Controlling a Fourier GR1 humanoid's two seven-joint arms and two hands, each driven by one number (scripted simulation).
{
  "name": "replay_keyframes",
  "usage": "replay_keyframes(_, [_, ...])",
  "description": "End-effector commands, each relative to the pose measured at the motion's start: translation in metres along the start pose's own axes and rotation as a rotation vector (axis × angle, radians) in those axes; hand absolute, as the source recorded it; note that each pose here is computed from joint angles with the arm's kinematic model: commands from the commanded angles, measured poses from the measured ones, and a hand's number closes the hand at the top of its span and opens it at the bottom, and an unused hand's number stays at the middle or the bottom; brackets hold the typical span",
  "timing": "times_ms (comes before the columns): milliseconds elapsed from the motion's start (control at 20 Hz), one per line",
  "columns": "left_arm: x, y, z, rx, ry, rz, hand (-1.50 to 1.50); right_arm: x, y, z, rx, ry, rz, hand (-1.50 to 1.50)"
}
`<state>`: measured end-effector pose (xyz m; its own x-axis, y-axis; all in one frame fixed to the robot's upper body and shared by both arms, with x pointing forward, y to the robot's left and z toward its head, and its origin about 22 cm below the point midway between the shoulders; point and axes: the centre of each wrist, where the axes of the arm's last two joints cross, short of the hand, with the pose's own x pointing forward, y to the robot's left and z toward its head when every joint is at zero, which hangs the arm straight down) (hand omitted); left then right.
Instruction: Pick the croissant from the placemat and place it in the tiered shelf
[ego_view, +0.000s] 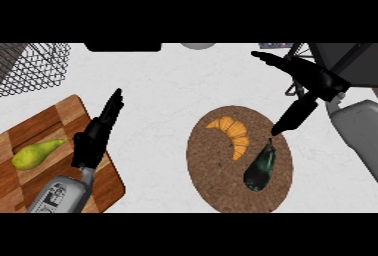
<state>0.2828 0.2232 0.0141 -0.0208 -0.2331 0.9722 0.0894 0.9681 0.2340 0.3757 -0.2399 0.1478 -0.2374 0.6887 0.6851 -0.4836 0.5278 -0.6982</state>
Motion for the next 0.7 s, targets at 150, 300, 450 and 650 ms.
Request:
replay_keyframes(150, [0.010,-0.005,-0.005,-0.002,-0.001,0.014,0.00,0.043,0.020,0.017,0.083,0.097,0.203,-1.50])
replay_keyframes(300, [0.001,-0.014,0.010,0.002,0.005,0.019,0.00,0.053,0.027,0.023,0.086,0.119,0.199,-1.50])
replay_keyframes(450, [0.000,0.003,0.008,0.005,0.000,0.003,0.00,0.074,0.045,0.028,0.068,0.116,0.183,-1.50])
replay_keyframes(650, [0.009,0.001,0.005,0.005,-0.012,0.009,0.00,0.063,0.047,0.032,0.028,0.112,0.191,-1.50])
